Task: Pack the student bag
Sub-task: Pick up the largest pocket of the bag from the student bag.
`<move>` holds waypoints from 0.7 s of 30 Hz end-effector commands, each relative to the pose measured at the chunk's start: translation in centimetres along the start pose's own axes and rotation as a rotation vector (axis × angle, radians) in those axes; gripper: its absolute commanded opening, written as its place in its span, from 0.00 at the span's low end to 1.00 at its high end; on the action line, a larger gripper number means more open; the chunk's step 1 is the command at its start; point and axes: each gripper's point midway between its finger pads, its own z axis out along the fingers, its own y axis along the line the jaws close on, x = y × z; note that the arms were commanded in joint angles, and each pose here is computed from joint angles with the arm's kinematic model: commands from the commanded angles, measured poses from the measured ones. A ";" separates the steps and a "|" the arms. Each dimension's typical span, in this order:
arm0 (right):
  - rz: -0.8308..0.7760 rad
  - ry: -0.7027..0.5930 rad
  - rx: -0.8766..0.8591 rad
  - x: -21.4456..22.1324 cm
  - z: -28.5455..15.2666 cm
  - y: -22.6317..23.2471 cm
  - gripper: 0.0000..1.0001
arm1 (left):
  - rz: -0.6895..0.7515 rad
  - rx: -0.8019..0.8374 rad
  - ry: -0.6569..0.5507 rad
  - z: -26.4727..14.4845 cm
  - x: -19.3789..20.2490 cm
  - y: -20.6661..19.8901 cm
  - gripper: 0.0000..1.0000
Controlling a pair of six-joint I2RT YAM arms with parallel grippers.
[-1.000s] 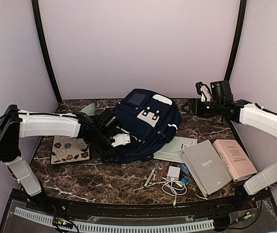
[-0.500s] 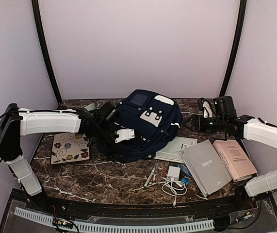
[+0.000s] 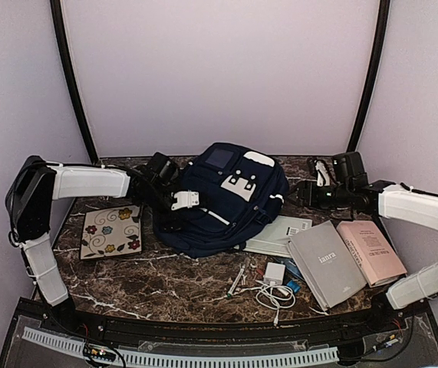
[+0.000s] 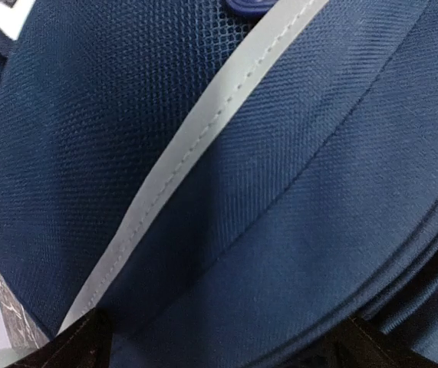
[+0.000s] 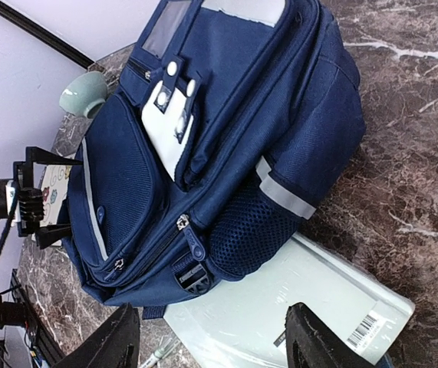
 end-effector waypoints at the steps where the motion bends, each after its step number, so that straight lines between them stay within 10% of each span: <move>1: 0.019 0.010 -0.053 -0.9 1.1 1.2 0.65 | 0.138 -0.213 -0.049 2.0 -1.3 3.7 0.98; 4: 0.043 0.039 -0.059 -0.3 1.6 1.2 0.65 | 0.133 -0.324 -0.127 1.8 -2.8 5.6 0.84; 10: 0.106 0.076 0.068 2.3 2.8 -2.2 0.67 | 0.118 -0.402 -0.240 -1.1 -4.7 5.8 0.00; 21: 0.185 0.063 -0.058 -0.9 8.8 -0.8 0.68 | -0.170 -0.553 -0.398 -9.0 -7.8 8.7 0.00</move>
